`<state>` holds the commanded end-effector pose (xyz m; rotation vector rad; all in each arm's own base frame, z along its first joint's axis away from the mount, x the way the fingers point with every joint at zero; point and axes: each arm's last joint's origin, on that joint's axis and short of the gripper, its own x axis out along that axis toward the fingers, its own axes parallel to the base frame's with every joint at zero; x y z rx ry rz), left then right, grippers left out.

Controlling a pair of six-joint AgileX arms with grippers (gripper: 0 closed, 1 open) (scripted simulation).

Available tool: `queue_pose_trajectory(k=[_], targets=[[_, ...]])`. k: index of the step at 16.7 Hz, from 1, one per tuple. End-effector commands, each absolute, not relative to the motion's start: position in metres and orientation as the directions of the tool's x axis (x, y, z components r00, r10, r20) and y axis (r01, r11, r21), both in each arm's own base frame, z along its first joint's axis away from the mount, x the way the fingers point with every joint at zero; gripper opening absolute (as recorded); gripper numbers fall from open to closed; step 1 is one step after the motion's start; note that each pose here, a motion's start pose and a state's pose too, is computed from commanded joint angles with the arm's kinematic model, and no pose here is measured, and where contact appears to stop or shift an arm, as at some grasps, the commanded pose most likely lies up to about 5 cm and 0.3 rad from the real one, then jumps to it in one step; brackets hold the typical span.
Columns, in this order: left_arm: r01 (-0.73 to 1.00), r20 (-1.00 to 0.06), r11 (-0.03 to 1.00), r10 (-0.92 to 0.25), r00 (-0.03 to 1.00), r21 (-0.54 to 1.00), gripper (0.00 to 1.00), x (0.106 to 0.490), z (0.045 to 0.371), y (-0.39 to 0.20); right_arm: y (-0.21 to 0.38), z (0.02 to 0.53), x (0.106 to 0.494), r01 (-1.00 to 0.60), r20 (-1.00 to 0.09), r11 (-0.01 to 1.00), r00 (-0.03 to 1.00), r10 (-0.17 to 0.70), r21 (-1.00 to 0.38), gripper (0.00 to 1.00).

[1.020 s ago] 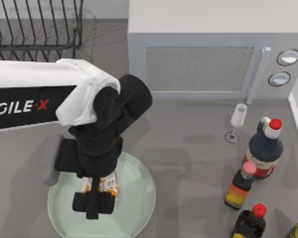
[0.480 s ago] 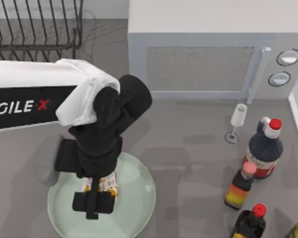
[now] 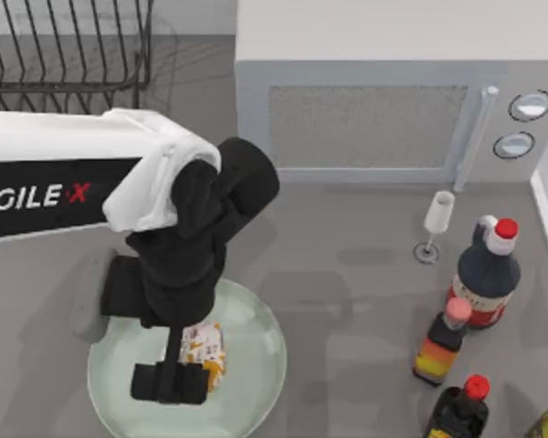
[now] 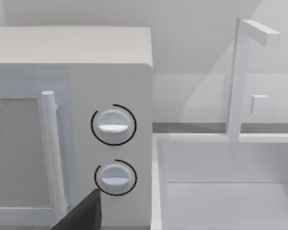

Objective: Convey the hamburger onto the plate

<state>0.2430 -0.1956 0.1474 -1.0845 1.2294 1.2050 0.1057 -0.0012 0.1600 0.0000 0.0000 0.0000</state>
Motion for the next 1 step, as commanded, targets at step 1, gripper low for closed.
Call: queue_pose_trajectory(k=[1], targets=[[-0.996, -0.997, 0.081, 0.064, -0.036, 0.041, 1.00, 0.2430, 0.1474, -0.1956, -0.0012, 0.1600, 0.1057, 0.000, 0.000, 1.000, 1.000, 0.000, 0.000, 1.00]])
